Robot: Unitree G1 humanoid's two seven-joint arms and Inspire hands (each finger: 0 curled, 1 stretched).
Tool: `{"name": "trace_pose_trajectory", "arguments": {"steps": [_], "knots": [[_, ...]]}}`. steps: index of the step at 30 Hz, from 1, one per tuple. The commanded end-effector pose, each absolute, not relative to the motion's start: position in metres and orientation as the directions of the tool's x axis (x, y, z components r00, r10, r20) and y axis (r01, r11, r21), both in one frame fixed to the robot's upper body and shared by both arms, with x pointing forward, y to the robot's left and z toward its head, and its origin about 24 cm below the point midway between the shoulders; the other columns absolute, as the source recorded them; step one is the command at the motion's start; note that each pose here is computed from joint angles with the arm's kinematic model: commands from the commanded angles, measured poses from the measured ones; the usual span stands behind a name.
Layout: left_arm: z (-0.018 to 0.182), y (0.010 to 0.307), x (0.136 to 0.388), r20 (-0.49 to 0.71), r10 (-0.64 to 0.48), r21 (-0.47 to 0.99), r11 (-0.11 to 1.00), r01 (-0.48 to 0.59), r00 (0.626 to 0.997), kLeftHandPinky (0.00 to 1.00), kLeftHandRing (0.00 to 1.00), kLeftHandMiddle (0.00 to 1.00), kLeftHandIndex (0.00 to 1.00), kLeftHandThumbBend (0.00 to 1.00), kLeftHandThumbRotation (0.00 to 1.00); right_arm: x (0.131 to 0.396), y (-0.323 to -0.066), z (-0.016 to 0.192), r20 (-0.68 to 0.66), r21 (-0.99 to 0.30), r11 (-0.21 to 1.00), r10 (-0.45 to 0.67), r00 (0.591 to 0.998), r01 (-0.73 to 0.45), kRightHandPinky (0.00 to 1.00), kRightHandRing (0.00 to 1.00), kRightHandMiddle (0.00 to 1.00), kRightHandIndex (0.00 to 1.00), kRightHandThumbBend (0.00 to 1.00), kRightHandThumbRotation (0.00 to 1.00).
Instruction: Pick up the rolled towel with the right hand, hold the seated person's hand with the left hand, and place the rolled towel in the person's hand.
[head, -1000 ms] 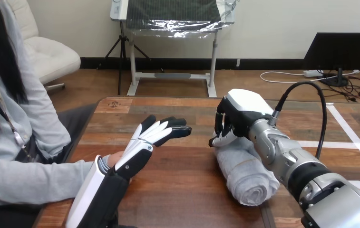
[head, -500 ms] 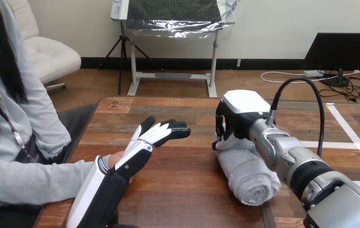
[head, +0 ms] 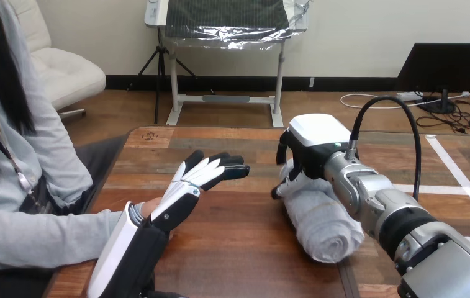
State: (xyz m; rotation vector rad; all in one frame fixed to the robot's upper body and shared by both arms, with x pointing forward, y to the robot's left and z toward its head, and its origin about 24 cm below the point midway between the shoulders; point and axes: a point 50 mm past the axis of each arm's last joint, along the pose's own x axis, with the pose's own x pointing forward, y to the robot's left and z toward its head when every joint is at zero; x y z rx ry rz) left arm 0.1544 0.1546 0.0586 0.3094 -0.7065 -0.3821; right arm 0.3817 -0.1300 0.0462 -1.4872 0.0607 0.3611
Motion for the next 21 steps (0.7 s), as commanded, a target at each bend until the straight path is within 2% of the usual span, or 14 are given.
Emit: {"name": "trace_pose_trajectory", "arguments": {"steps": [1, 8, 21], "knots": [[0.069, 0.153, 0.164, 0.62, -0.437, 0.403, 0.89, 0.213, 0.652, 1.0, 0.91, 0.87, 0.82, 1.0, 0.59, 0.4, -0.134, 0.087, -0.144, -0.986, 0.051, 0.192, 0.971, -0.156, 0.5, 0.69, 0.78, 0.82, 0.96, 0.52], [0.069, 0.153, 0.166, 0.623, -0.438, 0.404, 0.889, 0.213, 0.648, 1.0, 0.91, 0.88, 0.82, 1.0, 0.59, 0.402, -0.139, 0.096, -0.116, -0.984, 0.115, 0.194, 0.974, -0.14, 0.49, 0.7, 0.8, 0.86, 0.98, 0.55], [0.068, 0.149, 0.17, 0.634, -0.431, 0.389, 0.895, 0.217, 0.642, 1.0, 0.9, 0.87, 0.81, 1.0, 0.6, 0.405, -0.152, 0.113, -0.089, -0.975, 0.184, 0.197, 0.976, -0.126, 0.54, 0.79, 0.86, 0.9, 1.0, 0.56]]}}
